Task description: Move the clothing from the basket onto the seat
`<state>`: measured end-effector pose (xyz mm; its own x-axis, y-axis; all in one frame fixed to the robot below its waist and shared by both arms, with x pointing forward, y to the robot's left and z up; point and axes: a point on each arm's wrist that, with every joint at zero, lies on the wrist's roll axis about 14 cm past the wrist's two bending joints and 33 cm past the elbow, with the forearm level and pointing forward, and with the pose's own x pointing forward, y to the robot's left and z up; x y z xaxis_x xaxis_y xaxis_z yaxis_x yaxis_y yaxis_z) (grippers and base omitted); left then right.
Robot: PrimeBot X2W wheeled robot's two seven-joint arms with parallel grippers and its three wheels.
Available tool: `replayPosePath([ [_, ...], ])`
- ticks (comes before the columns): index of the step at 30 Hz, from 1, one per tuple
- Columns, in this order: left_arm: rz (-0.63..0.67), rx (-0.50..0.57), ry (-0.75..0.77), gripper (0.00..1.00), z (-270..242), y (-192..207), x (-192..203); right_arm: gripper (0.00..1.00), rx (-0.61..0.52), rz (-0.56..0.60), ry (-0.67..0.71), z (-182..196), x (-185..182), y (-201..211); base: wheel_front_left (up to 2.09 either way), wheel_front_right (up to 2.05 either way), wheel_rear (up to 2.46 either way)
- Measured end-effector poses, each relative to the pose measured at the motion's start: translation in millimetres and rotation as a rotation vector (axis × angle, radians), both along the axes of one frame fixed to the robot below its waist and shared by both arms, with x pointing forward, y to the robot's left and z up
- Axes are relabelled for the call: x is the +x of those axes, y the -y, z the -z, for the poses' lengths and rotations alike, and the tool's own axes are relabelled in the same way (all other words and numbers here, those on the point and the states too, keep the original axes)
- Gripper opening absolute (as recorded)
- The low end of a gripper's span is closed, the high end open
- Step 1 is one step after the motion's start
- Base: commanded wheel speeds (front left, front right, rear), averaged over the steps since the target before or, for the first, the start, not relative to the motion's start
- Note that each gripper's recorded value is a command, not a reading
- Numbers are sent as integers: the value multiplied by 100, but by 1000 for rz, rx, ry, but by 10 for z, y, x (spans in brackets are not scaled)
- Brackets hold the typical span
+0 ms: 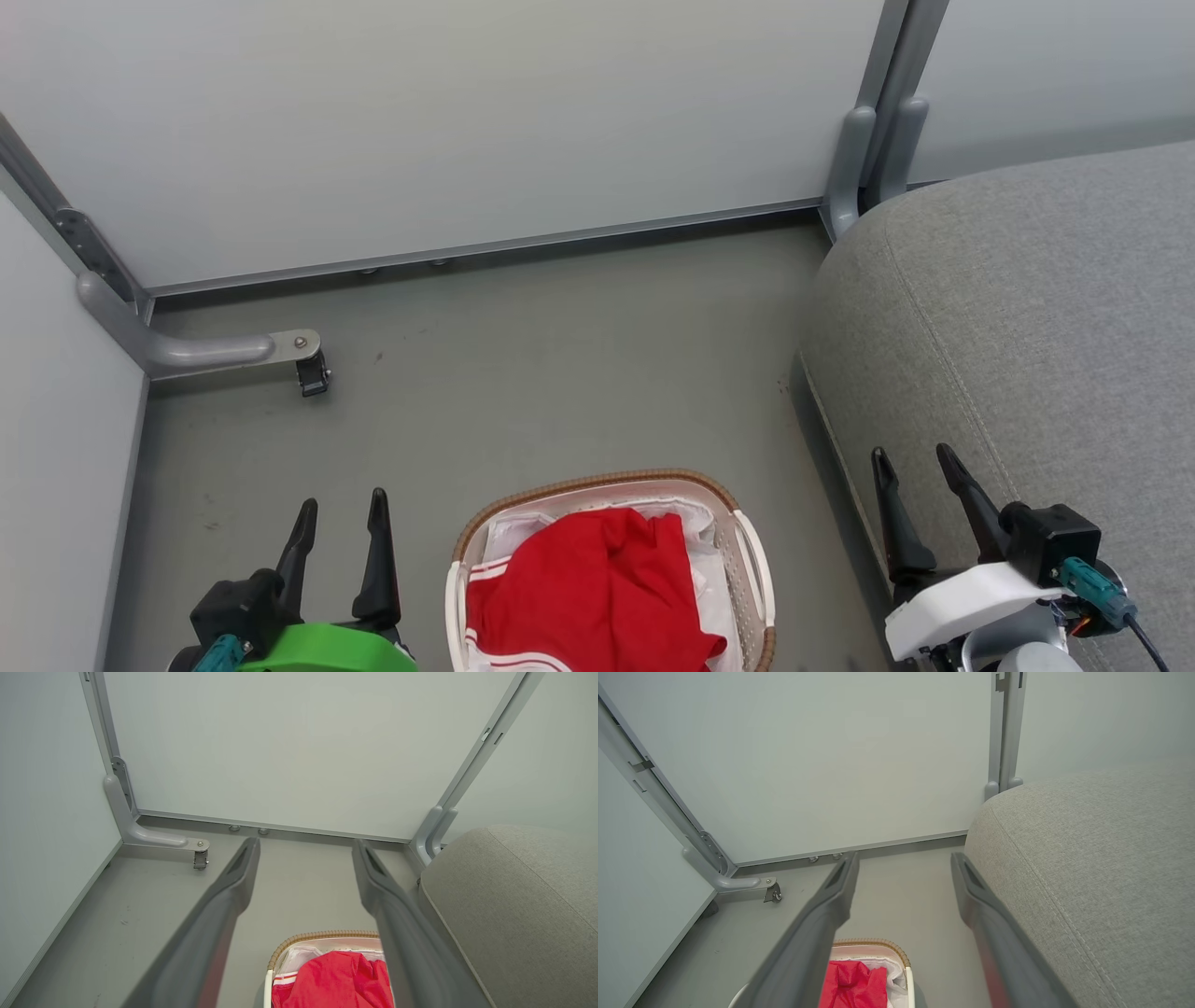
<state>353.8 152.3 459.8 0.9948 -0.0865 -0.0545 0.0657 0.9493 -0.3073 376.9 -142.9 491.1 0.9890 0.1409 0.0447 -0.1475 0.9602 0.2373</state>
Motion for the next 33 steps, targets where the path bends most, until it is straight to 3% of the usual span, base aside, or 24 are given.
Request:
replayPosePath([
  [10,10,-7,-19,100,60,35,38,100,1,3,-16,55,40,8,0,0,0],
  [16,50,20,0,100,19,127,262,100,-1,11,-12,58,178,36,0,0,0],
  [23,166,50,-38,100,185,455,559,100,-8,49,8,36,457,161,0,0,0],
  [33,393,160,-226,100,974,982,888,100,-11,113,65,25,1067,382,0,0,0],
])
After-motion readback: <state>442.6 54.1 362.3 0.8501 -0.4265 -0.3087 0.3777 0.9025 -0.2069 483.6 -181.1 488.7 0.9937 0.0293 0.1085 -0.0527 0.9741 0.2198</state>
